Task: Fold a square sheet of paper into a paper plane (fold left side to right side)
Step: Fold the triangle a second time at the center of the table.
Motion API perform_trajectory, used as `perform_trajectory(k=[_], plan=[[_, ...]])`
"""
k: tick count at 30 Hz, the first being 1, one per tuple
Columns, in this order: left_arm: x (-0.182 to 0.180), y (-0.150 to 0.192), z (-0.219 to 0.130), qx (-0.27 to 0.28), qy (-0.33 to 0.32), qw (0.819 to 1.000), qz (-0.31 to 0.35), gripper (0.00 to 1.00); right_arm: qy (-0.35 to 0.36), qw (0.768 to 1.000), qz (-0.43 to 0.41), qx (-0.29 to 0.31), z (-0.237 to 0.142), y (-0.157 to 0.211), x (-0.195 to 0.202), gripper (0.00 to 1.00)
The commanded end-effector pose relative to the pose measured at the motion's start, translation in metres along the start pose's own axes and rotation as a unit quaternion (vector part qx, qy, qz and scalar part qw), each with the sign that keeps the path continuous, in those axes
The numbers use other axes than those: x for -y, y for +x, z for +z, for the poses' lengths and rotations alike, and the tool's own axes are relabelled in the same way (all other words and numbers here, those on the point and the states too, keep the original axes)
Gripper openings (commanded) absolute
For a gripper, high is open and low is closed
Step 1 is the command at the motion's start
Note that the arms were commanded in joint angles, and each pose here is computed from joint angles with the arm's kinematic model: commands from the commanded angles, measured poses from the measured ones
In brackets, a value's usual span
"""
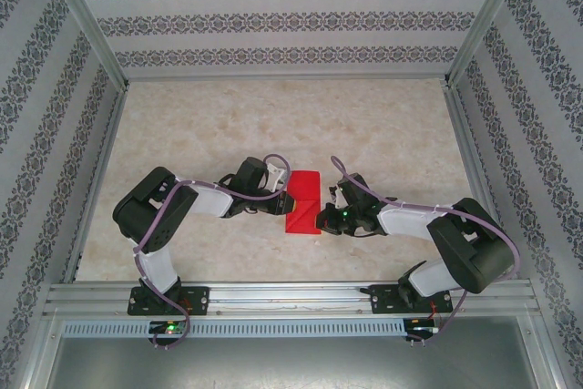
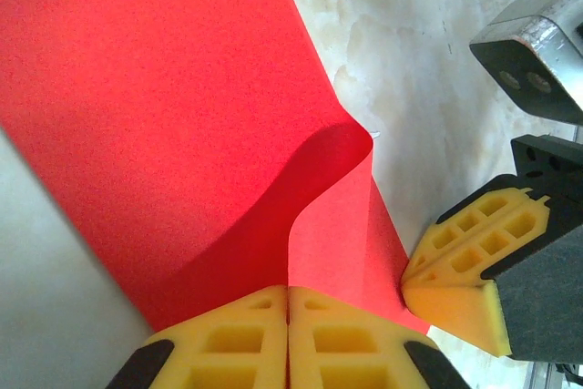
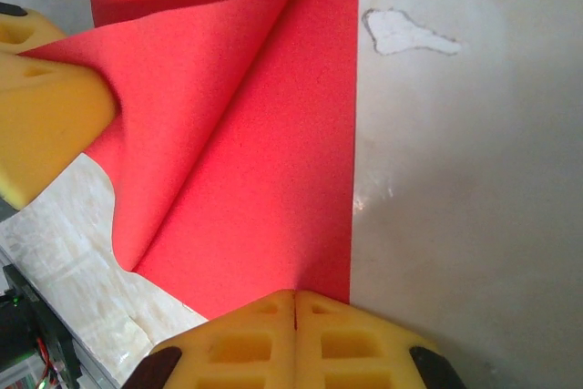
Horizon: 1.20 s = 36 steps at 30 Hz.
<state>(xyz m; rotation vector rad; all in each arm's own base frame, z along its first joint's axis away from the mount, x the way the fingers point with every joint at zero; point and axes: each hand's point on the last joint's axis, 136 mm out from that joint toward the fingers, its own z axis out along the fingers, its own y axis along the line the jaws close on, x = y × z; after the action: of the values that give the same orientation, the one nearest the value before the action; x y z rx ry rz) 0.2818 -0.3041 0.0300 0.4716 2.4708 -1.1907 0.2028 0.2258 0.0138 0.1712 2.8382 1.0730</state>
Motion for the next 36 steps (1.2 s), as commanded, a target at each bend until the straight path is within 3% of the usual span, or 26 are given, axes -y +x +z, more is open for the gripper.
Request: perform_trajectory(k=[1,14,26,36], plan=[[-0.009,-0.002,0.001,0.009,-0.001,1.0,-0.003,0.06,0.025,1.0,0.007,-0.015,0.002,0.006,0.013,0.0],[-0.022,0.008,0.003,-0.006,-0.025,1.0,-0.004,0.06,0.018,1.0,0.005,-0.014,0.002,0.003,0.008,0.0],[-0.027,0.016,0.001,-0.012,-0.038,0.999,-0.001,0.06,-0.057,0.997,-0.023,0.047,-0.021,-0.024,-0.04,0.0],[-0.024,0.015,-0.002,0.0,-0.033,0.999,0.006,0.06,-0.09,0.992,-0.037,0.077,-0.009,-0.049,-0.067,0.0]])
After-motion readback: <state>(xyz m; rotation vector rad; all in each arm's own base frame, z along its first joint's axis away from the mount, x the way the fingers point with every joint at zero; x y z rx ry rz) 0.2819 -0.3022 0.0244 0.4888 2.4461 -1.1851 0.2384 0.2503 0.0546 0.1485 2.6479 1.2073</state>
